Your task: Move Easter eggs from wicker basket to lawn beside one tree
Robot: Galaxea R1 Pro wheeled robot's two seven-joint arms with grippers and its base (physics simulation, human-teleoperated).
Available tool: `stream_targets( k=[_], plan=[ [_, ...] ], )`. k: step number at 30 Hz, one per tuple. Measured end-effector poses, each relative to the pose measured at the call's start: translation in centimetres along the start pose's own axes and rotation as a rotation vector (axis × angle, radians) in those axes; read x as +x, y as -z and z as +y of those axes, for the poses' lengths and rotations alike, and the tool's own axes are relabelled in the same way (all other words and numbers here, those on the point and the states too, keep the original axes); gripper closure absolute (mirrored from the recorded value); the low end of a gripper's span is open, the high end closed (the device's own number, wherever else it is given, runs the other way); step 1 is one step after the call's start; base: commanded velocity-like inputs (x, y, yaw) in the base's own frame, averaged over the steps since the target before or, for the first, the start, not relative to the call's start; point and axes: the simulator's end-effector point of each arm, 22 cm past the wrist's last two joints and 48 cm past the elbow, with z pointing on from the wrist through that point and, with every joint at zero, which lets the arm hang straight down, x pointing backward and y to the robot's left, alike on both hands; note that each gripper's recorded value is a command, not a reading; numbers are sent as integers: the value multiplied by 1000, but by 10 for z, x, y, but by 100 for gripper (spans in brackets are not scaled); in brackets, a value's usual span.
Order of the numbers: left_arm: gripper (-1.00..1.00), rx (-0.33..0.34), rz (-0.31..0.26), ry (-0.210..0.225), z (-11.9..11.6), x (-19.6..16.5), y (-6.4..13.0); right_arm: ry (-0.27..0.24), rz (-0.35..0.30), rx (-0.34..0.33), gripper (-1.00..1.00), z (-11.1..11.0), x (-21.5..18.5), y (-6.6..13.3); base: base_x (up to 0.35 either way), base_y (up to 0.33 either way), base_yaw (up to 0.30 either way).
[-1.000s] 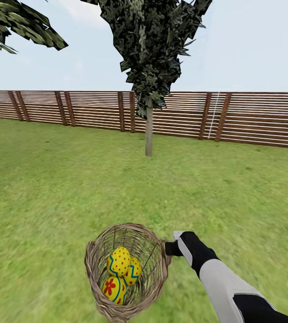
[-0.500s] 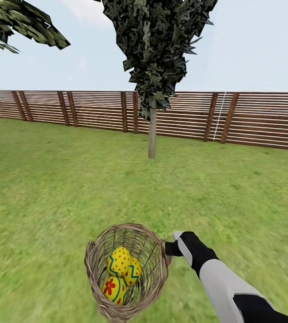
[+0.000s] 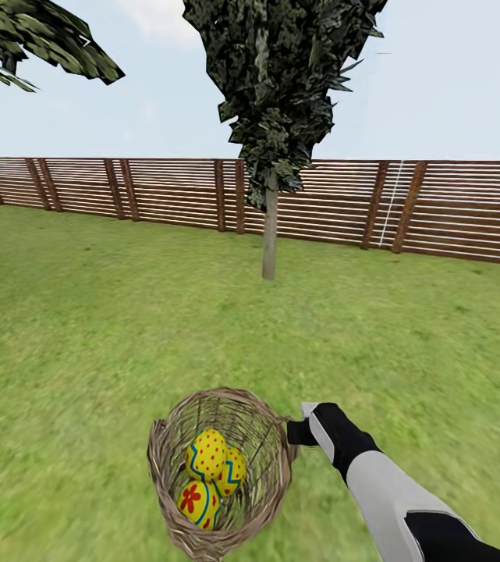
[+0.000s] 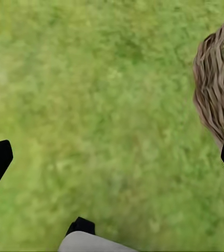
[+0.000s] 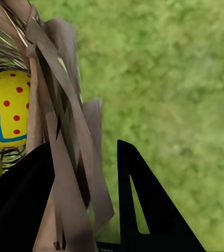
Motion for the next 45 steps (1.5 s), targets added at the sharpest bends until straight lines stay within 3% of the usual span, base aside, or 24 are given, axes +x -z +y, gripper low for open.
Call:
stream_targets(
  k=[45],
  plan=[
    [-100, 0, 5, 1, 1, 1, 0, 5, 2, 2, 100, 0, 1, 0, 339, 0, 77]
  ],
)
